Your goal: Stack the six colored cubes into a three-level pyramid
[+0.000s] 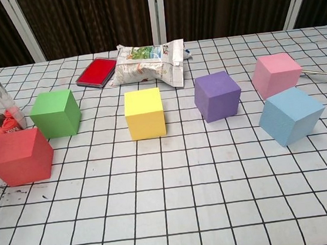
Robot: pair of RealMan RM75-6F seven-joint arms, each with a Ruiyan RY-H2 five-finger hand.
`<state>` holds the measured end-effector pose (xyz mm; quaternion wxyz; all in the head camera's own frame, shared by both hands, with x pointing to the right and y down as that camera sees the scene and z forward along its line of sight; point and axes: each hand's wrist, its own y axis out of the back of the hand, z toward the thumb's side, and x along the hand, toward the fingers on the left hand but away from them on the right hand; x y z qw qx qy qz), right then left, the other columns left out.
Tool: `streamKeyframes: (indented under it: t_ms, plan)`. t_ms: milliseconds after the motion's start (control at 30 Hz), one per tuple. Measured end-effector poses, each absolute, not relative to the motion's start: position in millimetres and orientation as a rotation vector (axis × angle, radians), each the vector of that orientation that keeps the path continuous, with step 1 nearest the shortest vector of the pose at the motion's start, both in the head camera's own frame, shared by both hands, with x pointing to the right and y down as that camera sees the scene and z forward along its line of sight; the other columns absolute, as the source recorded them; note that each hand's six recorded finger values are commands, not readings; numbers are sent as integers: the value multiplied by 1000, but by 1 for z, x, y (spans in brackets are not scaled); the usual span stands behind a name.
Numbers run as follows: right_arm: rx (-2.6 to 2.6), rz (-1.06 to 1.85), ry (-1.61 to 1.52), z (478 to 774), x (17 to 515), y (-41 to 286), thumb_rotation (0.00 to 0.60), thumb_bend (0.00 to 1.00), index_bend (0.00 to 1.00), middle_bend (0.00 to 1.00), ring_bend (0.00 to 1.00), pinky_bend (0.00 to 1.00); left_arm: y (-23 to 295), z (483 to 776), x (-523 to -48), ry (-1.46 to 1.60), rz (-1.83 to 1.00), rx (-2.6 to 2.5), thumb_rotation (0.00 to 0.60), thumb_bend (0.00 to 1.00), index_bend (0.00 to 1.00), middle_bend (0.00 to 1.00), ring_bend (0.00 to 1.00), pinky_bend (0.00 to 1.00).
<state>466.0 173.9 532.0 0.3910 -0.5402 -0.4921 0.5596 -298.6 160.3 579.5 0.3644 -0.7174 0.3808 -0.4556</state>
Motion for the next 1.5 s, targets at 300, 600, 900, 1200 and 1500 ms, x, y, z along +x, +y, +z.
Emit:
streamKeyframes:
  t_ms: [300,600,900,1200,1500]
  plan:
    - [-1383,1356,-1303,519,461,158,600,42,0,0,0,0,145,620,-235,1032,-1162,-2022,600,0,90,194,0,13]
    - [-1394,1375,-1296,528,459,153,600,43,0,0,0,0,140,668,-186,980,-1218,-2073,600,0,81,181,0,0]
    - [-1379,1403,-1308,529,469,154,600,43,0,0,0,0,137,704,-152,915,-1262,-2131,600,0,74,161,0,0]
    - [-1365,1427,-1336,530,483,155,600,43,0,0,0,0,132,724,-127,915,-1272,-2127,600,0,74,162,0,0]
    - [-1357,1450,-1362,533,495,159,600,45,0,0,0,0,125,738,-119,906,-1316,-2083,600,0,74,285,0,0]
